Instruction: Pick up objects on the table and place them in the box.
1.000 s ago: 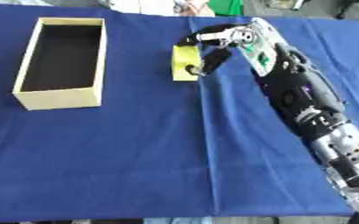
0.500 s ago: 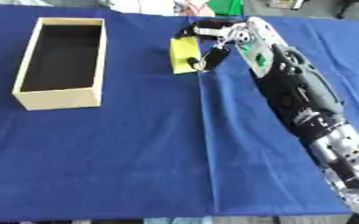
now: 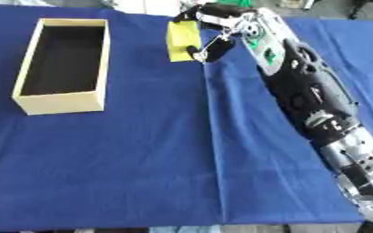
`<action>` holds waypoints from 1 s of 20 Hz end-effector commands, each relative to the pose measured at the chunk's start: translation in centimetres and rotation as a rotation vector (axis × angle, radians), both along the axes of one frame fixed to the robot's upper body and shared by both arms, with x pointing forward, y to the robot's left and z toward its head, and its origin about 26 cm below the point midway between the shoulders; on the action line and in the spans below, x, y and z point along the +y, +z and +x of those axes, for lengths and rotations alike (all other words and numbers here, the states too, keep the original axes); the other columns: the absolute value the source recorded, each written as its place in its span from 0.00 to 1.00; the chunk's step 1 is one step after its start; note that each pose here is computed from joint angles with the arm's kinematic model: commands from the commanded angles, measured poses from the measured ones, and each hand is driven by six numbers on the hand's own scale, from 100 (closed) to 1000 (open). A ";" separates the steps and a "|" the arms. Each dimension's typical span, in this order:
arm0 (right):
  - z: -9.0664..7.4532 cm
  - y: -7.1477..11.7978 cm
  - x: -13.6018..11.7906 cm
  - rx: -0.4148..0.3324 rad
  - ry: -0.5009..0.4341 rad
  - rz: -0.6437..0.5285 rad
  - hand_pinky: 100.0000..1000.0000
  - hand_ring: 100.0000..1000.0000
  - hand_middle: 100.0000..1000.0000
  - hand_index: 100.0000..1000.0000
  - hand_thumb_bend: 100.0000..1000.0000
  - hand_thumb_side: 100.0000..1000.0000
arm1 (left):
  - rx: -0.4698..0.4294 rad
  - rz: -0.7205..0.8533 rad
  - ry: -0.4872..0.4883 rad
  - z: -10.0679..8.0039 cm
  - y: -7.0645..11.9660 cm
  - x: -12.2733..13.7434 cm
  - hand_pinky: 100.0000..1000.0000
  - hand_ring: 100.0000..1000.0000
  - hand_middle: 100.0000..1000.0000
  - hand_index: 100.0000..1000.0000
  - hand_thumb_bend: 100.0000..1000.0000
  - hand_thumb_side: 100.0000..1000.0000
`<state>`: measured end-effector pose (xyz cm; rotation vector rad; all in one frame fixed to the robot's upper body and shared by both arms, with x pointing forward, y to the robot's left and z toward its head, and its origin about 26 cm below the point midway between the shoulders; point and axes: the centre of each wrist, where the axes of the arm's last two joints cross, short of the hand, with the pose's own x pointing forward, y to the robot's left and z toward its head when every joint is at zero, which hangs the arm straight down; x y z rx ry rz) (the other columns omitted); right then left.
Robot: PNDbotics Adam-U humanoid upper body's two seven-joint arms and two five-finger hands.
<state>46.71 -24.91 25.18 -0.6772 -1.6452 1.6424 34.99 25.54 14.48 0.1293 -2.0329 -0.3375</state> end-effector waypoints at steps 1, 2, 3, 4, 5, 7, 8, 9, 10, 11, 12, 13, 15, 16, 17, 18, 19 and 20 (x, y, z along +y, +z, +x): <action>-0.5 3.4 0.3 -0.086 0.027 0.012 0.78 0.86 0.44 0.79 0.00 0.00 | -0.023 0.008 -0.008 0.0 0.8 0.0 0.30 0.53 0.28 0.42 0.00 0.16; -0.6 3.9 0.9 -0.100 0.042 0.013 0.78 0.86 0.44 0.79 0.00 0.00 | -0.022 0.010 -0.012 0.0 0.7 0.0 0.30 0.53 0.28 0.42 0.00 0.16; -0.6 4.3 1.5 -0.109 0.054 0.013 0.78 0.86 0.44 0.80 0.00 0.00 | -0.020 0.011 -0.016 0.0 0.7 -0.1 0.30 0.53 0.28 0.42 0.00 0.16; -0.5 4.6 2.0 -0.114 0.065 0.012 0.78 0.86 0.44 0.80 0.00 0.00 | -0.019 0.013 -0.022 0.0 0.7 -0.2 0.30 0.53 0.28 0.42 0.00 0.16; -0.4 4.8 2.6 -0.118 0.075 0.010 0.78 0.86 0.44 0.80 0.00 0.00 | -0.016 0.015 -0.029 0.0 0.6 -0.3 0.29 0.53 0.28 0.42 0.00 0.16; -0.2 5.1 3.8 -0.122 0.094 0.012 0.78 0.86 0.45 0.80 0.00 0.00 | -0.010 0.019 -0.045 0.1 0.5 -0.6 0.30 0.53 0.28 0.42 0.00 0.16; -0.1 5.2 4.3 -0.124 0.102 0.013 0.78 0.86 0.45 0.81 0.00 0.00 | -0.009 0.020 -0.052 0.1 0.4 -0.8 0.30 0.53 0.28 0.42 0.00 0.16; 0.0 5.2 4.9 -0.125 0.112 0.015 0.78 0.86 0.45 0.81 0.00 0.00 | -0.009 0.019 -0.059 0.1 0.4 -0.9 0.30 0.53 0.28 0.42 0.00 0.16; 0.1 5.2 5.6 -0.124 0.121 0.015 0.78 0.86 0.45 0.81 0.00 0.00 | -0.010 0.018 -0.065 0.1 0.5 -1.1 0.30 0.53 0.28 0.42 0.00 0.16; 0.2 5.1 6.2 -0.122 0.130 0.014 0.78 0.86 0.45 0.81 0.00 0.00 | -0.012 0.017 -0.072 0.1 0.5 -1.2 0.30 0.53 0.28 0.42 0.00 0.16; 0.4 5.0 6.8 -0.120 0.137 0.014 0.78 0.86 0.45 0.81 0.00 0.00 | -0.014 0.017 -0.078 0.2 0.6 -1.4 0.30 0.53 0.28 0.42 0.00 0.16; 0.5 4.8 7.3 -0.116 0.145 0.015 0.78 0.86 0.45 0.82 0.00 0.00 | -0.015 0.016 -0.085 0.2 0.7 -1.5 0.30 0.53 0.28 0.43 0.00 0.16; 0.7 4.2 8.5 -0.103 0.160 0.018 0.78 0.86 0.46 0.82 0.00 0.00 | -0.016 0.015 -0.096 0.2 0.7 -1.7 0.30 0.53 0.28 0.43 0.00 0.16; 0.8 3.9 9.0 -0.096 0.167 0.014 0.78 0.86 0.47 0.83 0.00 0.00 | -0.017 0.015 -0.100 0.2 0.7 -1.8 0.30 0.53 0.28 0.43 0.00 0.16; 0.9 3.5 9.6 -0.087 0.173 0.007 0.78 0.86 0.47 0.83 0.00 0.00 | -0.017 0.014 -0.105 0.2 0.7 -1.9 0.30 0.53 0.28 0.43 0.00 0.16; 1.0 3.2 10.1 -0.079 0.176 0.000 0.78 0.86 0.47 0.83 0.00 0.00 | -0.018 0.013 -0.108 0.2 0.8 -2.0 0.30 0.53 0.28 0.43 0.00 0.16; 1.0 2.8 10.6 -0.072 0.179 -0.003 0.78 0.86 0.48 0.83 0.00 0.00 | -0.019 0.013 -0.112 0.2 0.8 -2.1 0.30 0.53 0.28 0.43 0.00 0.16; 1.1 2.5 11.1 -0.070 0.185 -0.009 0.78 0.86 0.49 0.83 0.00 0.00 | -0.020 0.012 -0.116 0.2 0.8 -2.2 0.30 0.53 0.28 0.43 0.00 0.16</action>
